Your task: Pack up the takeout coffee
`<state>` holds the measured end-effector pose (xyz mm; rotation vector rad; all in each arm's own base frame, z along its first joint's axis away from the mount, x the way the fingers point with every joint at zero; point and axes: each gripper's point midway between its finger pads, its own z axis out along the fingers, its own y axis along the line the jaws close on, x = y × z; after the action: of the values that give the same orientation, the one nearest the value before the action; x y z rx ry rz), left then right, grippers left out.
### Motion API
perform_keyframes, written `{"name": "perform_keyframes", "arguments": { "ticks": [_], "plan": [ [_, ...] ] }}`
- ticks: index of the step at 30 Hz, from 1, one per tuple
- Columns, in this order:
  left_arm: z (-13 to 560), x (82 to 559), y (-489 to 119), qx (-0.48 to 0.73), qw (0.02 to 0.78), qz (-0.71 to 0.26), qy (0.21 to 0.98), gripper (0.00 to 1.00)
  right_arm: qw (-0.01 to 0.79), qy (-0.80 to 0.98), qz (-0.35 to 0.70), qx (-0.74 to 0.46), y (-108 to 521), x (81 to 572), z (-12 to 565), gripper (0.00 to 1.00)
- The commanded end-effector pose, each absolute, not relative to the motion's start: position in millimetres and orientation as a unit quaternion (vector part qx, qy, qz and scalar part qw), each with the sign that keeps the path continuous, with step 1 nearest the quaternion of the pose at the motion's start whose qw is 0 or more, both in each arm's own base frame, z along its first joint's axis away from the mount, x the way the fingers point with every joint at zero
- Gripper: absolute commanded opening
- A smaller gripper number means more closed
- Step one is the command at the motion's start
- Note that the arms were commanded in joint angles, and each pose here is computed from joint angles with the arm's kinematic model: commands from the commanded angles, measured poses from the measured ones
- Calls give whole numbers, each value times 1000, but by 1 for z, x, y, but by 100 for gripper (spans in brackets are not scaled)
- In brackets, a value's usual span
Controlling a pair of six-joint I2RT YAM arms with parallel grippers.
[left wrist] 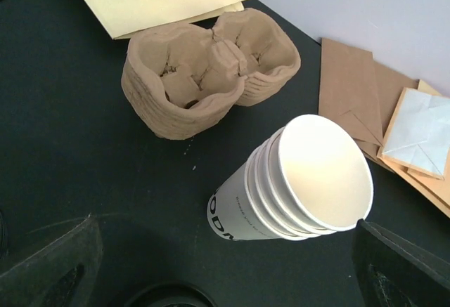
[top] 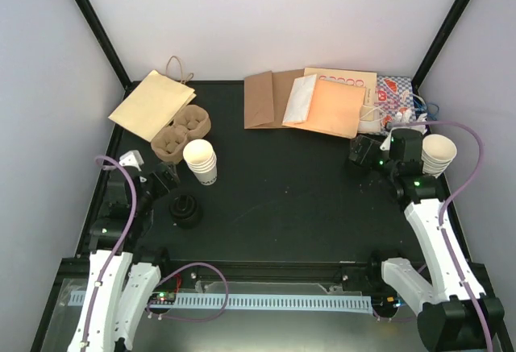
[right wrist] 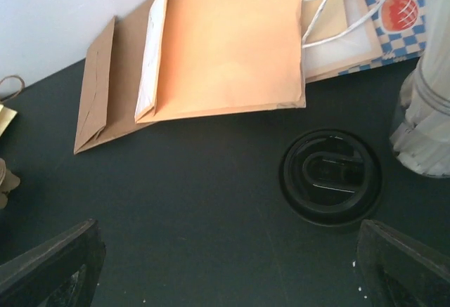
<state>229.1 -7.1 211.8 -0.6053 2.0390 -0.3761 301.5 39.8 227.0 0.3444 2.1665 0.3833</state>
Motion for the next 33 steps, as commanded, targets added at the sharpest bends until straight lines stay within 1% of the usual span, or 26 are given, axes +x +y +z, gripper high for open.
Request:
{"name": "perform_keyframes", "arguments": {
  "ticks": [1,4,6,10,16,20,29,33],
  "plan": [
    [230,224,-7,-243,469,-153,835,99,440,872,180,114,52,311,234,100],
    [234,227,-10,-223,474,-151,838,99,420,880,195,102,62,324,234,100],
    [238,229,-20,-188,479,-166,841,99,400,888,205,97,69,336,229,100],
    [242,233,-32,-162,485,-195,837,99,382,897,208,83,83,362,230,100],
    [269,228,-58,-57,507,-230,829,99,373,906,192,57,109,404,229,100],
    [287,220,-73,28,546,-235,804,99,363,910,195,52,121,435,221,100],
    [286,215,-73,47,572,-226,787,99,333,916,220,34,148,502,181,87],
    [283,215,-76,52,570,-235,785,99,325,917,228,32,157,525,165,78]
  ]
}}
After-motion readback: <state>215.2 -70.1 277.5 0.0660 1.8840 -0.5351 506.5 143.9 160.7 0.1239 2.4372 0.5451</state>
